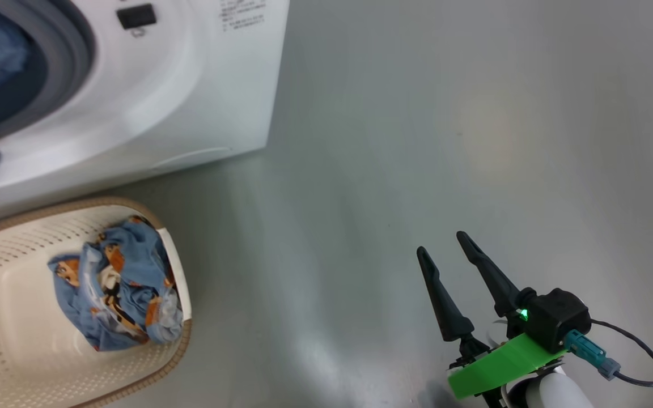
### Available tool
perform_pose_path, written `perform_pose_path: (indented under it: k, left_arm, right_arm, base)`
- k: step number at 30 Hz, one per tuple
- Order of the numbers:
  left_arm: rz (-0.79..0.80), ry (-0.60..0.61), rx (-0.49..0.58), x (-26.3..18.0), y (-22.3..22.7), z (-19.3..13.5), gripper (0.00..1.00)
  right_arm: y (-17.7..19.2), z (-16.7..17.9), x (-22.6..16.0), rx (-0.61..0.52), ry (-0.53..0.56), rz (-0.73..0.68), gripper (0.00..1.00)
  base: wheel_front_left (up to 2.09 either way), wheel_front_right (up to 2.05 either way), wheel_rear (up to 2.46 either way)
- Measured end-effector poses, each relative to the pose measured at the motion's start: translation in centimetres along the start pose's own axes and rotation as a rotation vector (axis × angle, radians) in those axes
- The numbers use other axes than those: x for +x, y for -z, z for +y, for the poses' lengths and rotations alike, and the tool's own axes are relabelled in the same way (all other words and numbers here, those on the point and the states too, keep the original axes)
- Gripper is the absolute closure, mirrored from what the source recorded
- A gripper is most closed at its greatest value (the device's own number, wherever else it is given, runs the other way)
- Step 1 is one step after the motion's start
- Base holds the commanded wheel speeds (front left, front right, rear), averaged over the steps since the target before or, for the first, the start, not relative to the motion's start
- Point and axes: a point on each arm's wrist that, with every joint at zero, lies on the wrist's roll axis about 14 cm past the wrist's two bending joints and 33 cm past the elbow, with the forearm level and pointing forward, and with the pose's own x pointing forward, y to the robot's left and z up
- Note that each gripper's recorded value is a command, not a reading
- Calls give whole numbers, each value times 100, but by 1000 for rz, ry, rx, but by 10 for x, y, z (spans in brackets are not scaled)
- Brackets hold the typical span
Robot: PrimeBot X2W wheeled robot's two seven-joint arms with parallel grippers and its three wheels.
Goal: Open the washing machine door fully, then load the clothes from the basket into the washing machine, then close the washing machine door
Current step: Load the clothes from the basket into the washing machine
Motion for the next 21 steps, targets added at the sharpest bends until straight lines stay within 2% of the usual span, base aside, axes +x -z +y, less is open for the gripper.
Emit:
perform_pose_path:
  k: [14,18,21]
  left_arm:
    - [189,-36,-29,45,36,16,100]
    - [181,-24,-14,54,33,13,100]
    - [65,-13,23,65,11,12,100]
  right_arm:
    - [36,10,2,42,-23,102,0]
    - [40,15,1,48,-35,115,0]
    - [45,13,1,52,-30,128,0]
  base:
    - [0,0,0]
    - [0,0,0]
    - [0,0,0]
